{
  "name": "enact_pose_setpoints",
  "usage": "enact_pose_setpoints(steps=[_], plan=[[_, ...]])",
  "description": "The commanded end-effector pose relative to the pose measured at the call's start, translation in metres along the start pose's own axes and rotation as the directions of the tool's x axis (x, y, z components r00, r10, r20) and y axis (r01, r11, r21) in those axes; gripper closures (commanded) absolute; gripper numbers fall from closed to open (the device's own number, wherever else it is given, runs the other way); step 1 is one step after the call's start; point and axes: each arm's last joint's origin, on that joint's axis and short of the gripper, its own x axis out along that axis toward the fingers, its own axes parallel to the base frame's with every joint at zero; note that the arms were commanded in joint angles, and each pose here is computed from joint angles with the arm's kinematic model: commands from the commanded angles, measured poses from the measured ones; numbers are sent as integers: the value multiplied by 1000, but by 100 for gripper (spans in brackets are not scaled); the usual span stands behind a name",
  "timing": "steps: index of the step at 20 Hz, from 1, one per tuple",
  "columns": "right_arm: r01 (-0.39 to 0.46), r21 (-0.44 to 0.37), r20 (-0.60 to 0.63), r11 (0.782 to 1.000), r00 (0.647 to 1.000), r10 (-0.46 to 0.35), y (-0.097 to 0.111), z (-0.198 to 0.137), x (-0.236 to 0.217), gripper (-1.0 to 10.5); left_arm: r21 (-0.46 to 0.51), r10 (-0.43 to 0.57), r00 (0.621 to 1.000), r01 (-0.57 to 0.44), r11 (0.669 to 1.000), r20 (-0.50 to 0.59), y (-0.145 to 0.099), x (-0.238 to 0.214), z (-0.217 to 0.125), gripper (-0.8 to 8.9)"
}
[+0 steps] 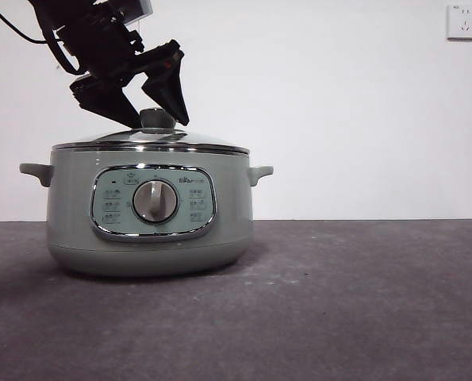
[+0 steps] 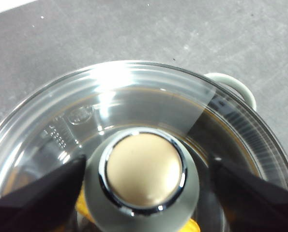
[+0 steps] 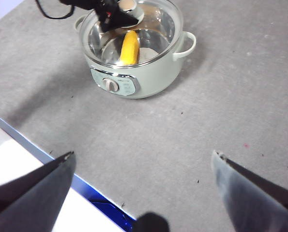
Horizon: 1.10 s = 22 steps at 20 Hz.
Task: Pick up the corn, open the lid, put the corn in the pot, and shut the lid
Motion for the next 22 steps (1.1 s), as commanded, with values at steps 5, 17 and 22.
enact_pose_setpoints(steps=[5, 17, 22], plan=[[64, -6, -27, 998, 998, -65, -2, -3, 2, 474, -4, -13, 998, 13, 1000, 55, -12, -73, 9, 369], [29, -94, -88, 995, 995, -38, 1, 5, 20, 474, -55, -141, 989, 143, 988, 38, -56, -259, -53, 374], [7, -106, -125, 994, 992, -20, 3, 10, 31, 474, -53, -141, 989, 143, 988, 45, -59, -272, -62, 374]])
